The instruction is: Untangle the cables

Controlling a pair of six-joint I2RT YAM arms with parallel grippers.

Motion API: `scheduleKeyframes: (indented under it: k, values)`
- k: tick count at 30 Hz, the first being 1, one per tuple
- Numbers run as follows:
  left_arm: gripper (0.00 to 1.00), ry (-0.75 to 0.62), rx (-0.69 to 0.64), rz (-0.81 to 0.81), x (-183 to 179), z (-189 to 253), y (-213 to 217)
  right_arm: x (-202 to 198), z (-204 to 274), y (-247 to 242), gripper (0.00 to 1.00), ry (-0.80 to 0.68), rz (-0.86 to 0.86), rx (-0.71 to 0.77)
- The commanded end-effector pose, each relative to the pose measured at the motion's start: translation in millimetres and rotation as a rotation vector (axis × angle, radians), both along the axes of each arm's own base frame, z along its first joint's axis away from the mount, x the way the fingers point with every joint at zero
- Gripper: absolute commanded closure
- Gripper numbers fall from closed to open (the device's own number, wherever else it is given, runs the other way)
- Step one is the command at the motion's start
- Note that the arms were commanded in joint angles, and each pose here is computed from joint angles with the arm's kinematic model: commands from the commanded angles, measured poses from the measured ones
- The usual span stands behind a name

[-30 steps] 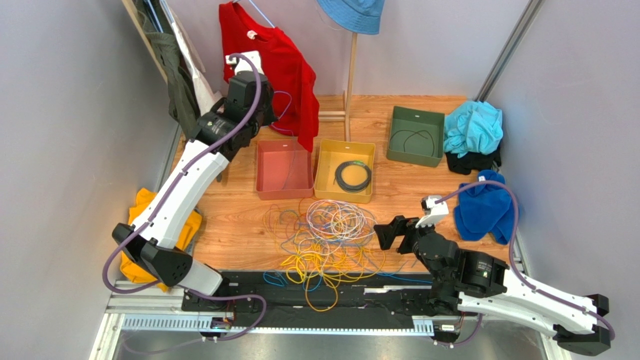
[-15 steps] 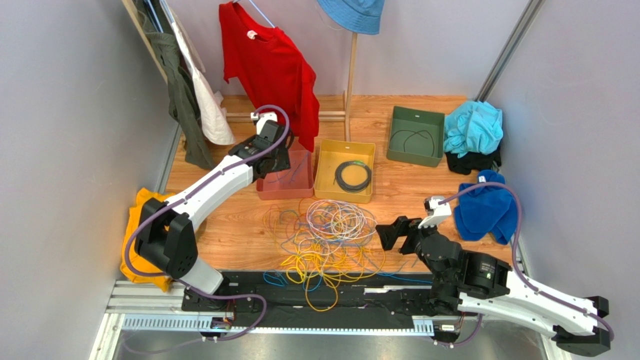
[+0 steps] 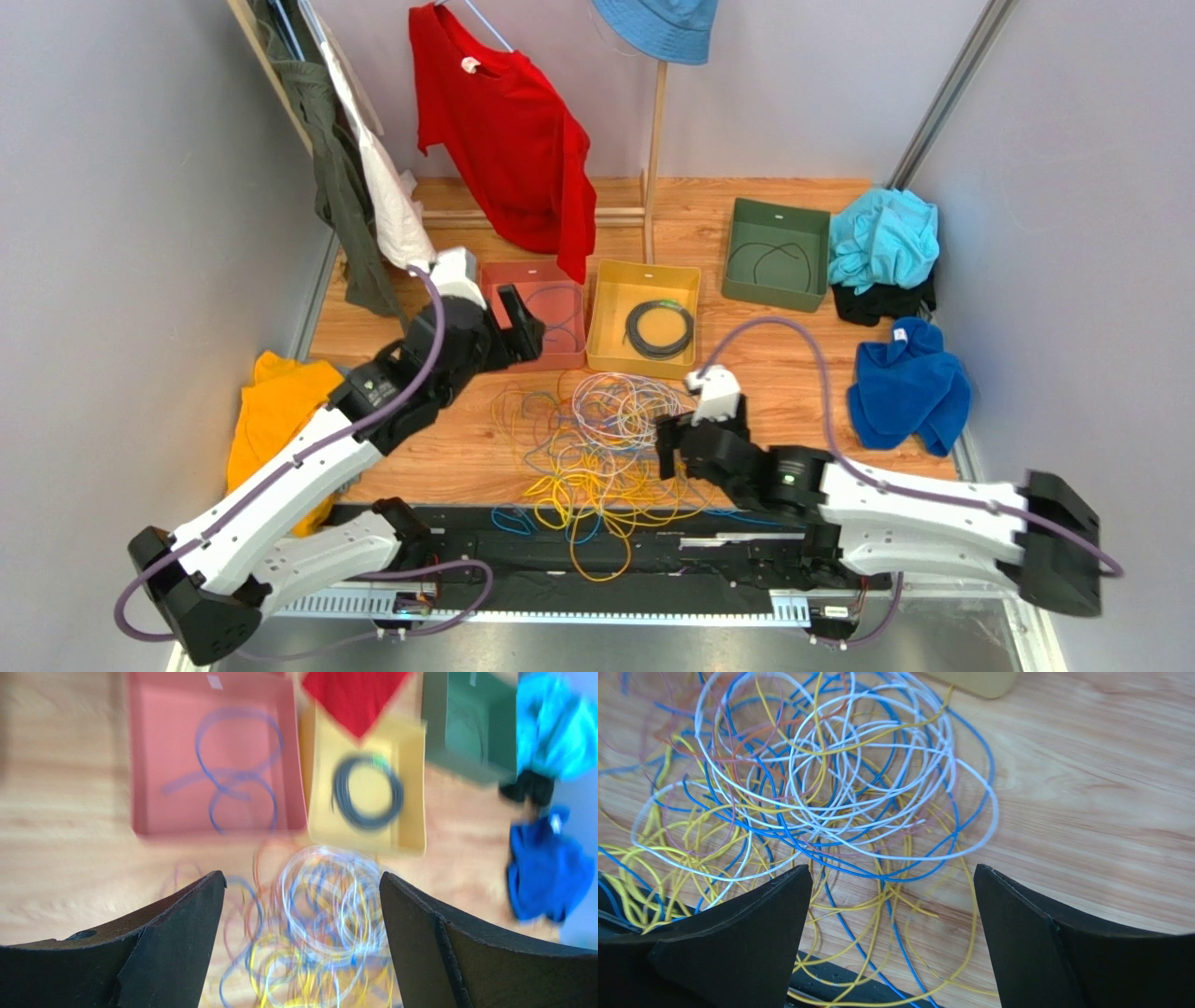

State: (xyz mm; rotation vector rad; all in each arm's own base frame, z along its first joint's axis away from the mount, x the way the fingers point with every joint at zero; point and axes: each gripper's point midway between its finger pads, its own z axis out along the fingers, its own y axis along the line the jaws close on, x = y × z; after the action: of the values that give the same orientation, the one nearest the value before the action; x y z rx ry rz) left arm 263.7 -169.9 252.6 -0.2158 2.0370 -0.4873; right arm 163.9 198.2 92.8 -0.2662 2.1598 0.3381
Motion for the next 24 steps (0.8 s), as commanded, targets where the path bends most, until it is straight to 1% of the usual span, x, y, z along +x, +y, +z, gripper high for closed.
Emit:
scheduleKeyframes:
  k: [1, 2, 3, 4, 6, 8, 12, 15, 16, 18, 19, 20, 21, 22, 24]
  values:
    - [0.11, 0.083, -0.011, -0.028, -30.0, -39.2, -11.2, 9.8, 6.4, 62.3, 0.09, 0.011, 0.11, 0.005]
    - [0.11, 0.095, -0.01, -0.028, -35.0, -44.9, -9.8, 13.5, 13.1, 73.7, 0.08, 0.007, 0.117, 0.011]
    - [0.11, 0.088, -0.032, -0.035, -40.9, -43.7, -8.8, 15.0, 11.8, 80.3, 0.08, 0.01, 0.13, -0.003]
    - [0.12, 0.104, -0.035, -0.034, -45.8, -53.7, -6.8, 17.1, 9.3, 86.7, 0.08, 0.013, 0.137, -0.016]
    - [0.12, 0.087, -0.061, -0.029, -51.6, -51.7, 0.3, 21.1, -1.1, 98.2, 0.08, 0.029, 0.142, -0.056]
    - [0.12, 0.088, -0.055, -0.022, -56.3, -56.1, 7.4, 22.9, -8.0, 103.8, 0.07, 0.039, 0.144, -0.078]
    - [0.13, 0.069, -0.065, -0.016, -63.2, -51.2, 17.4, 22.1, -39.2, 110.8, 0.08, 0.097, 0.145, -0.144]
    - [0.15, 0.073, -0.068, -0.021, -66.5, -52.8, 19.4, 24.0, -48.8, 113.7, 0.12, 0.114, 0.128, -0.154]
    - [0.15, 0.077, -0.067, -0.019, -67.2, -54.7, 20.1, 24.2, -55.6, 112.4, 0.24, 0.125, 0.123, -0.168]
    - [0.17, 0.08, -0.069, -0.022, -68.9, -56.0, 20.6, 24.6, -58.3, 111.7, 0.44, 0.132, 0.116, -0.169]
    - [0.18, 0.081, -0.067, -0.024, -69.4, -57.3, 20.9, 24.6, -56.5, 109.8, 0.59, 0.131, 0.11, -0.169]
    - [0.18, 0.083, -0.067, -0.024, -70.2, -57.9, 21.7, 25.0, -53.0, 108.3, 0.72, 0.126, 0.104, -0.164]
    - [0.19, 0.078, -0.07, -0.025, -71.2, -56.8, 22.8, 25.8, -47.3, 106.3, 0.82, 0.114, 0.092, -0.158]
    - [0.2, 0.076, -0.071, -0.025, -71.6, -56.2, 23.4, 23.6, -31.4, 103.9, 1.0, 0.095, 0.093, -0.139]
    - [0.21, 0.062, -0.079, -0.027, -72.2, -52.2, 24.6, 19.7, -1.6, 106.1, 1.0, 0.035, 0.105, -0.124]
